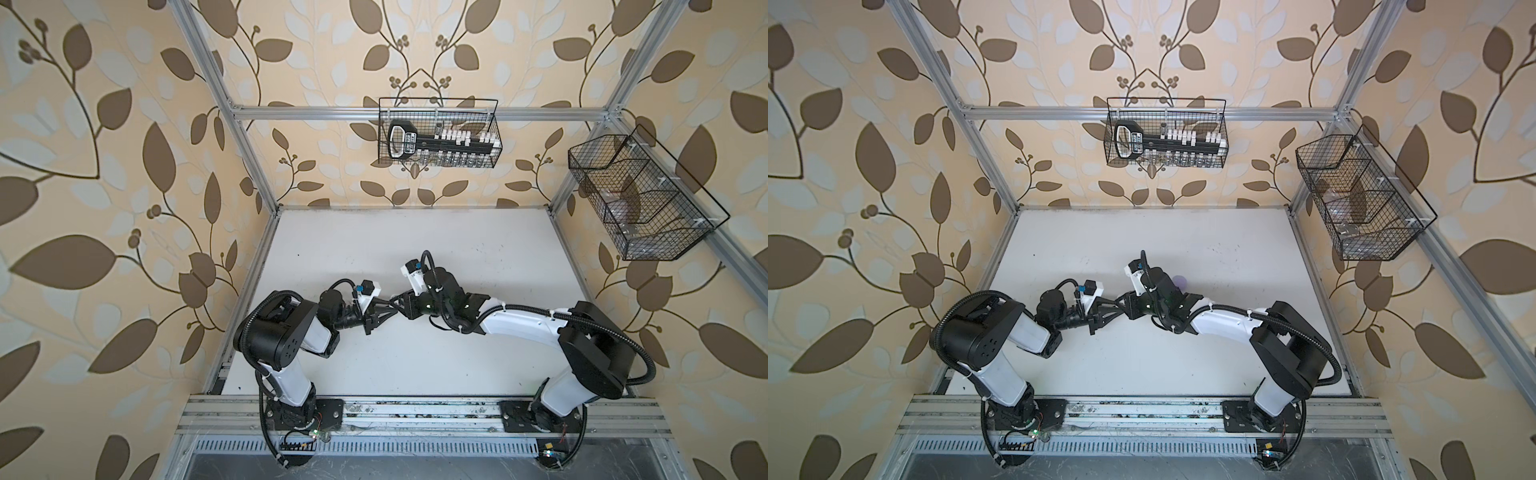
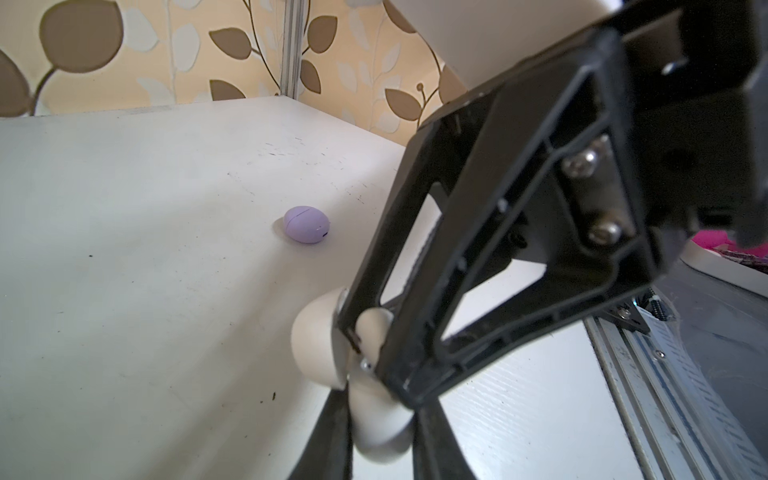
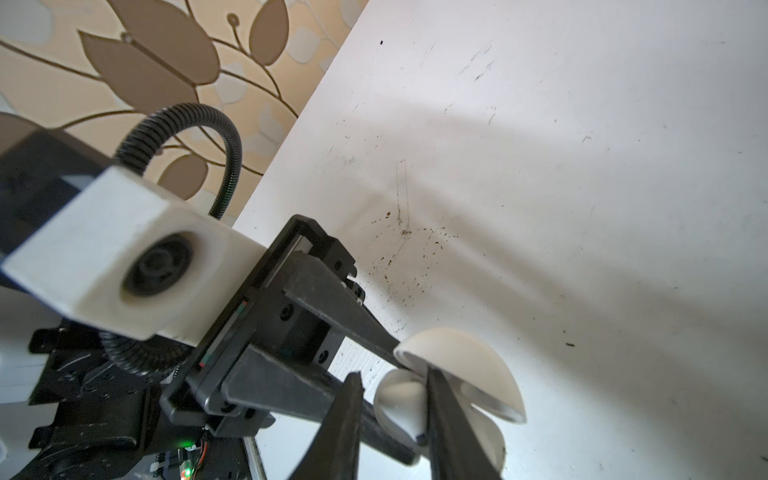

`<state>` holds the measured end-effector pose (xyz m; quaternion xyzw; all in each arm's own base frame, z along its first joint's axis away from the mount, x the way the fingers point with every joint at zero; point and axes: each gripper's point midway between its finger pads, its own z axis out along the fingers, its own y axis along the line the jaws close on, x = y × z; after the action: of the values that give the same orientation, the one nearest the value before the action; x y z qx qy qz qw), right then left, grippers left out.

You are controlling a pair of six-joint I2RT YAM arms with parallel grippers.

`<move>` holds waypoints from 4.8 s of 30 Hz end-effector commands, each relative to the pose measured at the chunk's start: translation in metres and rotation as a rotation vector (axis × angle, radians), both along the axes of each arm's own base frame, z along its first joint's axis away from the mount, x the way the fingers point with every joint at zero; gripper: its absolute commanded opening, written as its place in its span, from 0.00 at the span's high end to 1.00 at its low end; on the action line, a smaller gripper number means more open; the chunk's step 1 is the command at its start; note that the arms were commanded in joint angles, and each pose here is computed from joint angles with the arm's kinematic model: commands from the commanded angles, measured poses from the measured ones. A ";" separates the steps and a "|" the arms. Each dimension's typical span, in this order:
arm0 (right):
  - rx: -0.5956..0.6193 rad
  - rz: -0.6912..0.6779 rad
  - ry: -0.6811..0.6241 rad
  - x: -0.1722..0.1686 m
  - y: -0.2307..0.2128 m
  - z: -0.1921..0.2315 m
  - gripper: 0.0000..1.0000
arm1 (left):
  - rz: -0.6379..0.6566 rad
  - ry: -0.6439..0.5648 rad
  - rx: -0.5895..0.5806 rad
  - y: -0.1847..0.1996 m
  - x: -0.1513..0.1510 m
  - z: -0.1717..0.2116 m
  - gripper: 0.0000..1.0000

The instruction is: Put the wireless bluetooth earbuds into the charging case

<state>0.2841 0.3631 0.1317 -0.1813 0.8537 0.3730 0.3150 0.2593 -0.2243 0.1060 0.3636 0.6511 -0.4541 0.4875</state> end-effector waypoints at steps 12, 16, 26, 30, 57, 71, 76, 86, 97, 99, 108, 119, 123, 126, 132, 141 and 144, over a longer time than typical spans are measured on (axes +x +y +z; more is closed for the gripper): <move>-0.185 -0.008 -0.084 -0.006 -0.008 -0.004 0.70 | -0.029 -0.150 -0.025 -0.005 -0.005 0.025 0.85; -0.189 -0.016 -0.088 -0.006 -0.009 -0.004 0.70 | -0.029 -0.148 -0.025 -0.005 -0.005 0.024 0.85; -0.165 -0.035 -0.110 -0.002 -0.015 0.009 0.70 | -0.031 -0.151 -0.024 -0.006 -0.005 0.024 0.85; -0.140 -0.042 -0.112 -0.002 -0.016 0.016 0.70 | -0.030 -0.148 -0.023 -0.006 -0.005 0.024 0.85; -0.134 -0.038 -0.086 -0.005 -0.008 0.009 0.80 | -0.024 -0.146 -0.025 -0.006 -0.004 0.024 0.84; -0.126 -0.038 -0.091 -0.007 -0.012 0.016 0.75 | -0.018 -0.144 -0.025 -0.005 -0.003 0.024 0.84; -0.107 -0.070 -0.117 -0.001 -0.025 0.038 0.69 | -0.018 -0.144 -0.025 -0.005 -0.003 0.024 0.84; -0.163 -0.237 -0.012 0.031 -0.062 0.034 0.68 | -0.010 -0.143 -0.022 -0.005 -0.001 0.023 0.84; -0.189 -0.227 0.085 0.049 -0.043 0.017 0.69 | -0.036 -0.181 0.005 -0.012 -0.011 0.018 0.83; -0.190 -0.218 0.091 0.049 -0.041 0.017 0.68 | -0.050 -0.207 0.033 -0.016 -0.018 0.013 0.83; -0.223 -0.188 0.163 0.040 -0.036 -0.010 0.68 | -0.121 -0.254 0.139 -0.029 -0.038 -0.003 0.84; -0.253 -0.180 0.202 0.023 -0.038 -0.032 0.68 | -0.145 -0.287 0.175 -0.034 -0.046 -0.009 0.85; -0.254 -0.182 0.209 0.018 -0.041 -0.036 0.68 | -0.149 -0.295 0.178 -0.034 -0.048 -0.010 0.85; -0.251 -0.184 0.214 0.016 -0.041 -0.038 0.68 | -0.152 -0.302 0.182 -0.034 -0.049 -0.010 0.84; -0.242 -0.169 0.226 0.009 -0.037 -0.043 0.69 | -0.148 -0.301 0.188 -0.035 -0.049 -0.011 0.85; -0.244 -0.159 0.243 -0.002 -0.037 -0.051 0.70 | -0.138 -0.301 0.191 -0.035 -0.047 -0.011 0.85; -0.248 -0.156 0.244 -0.006 -0.038 -0.053 0.71 | -0.126 -0.294 0.194 -0.035 -0.044 -0.011 0.85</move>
<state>0.2883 0.3249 0.0773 -0.1012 0.9375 0.2521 0.2176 0.2110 -0.2564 0.0816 0.5067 0.6076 -0.3743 0.4837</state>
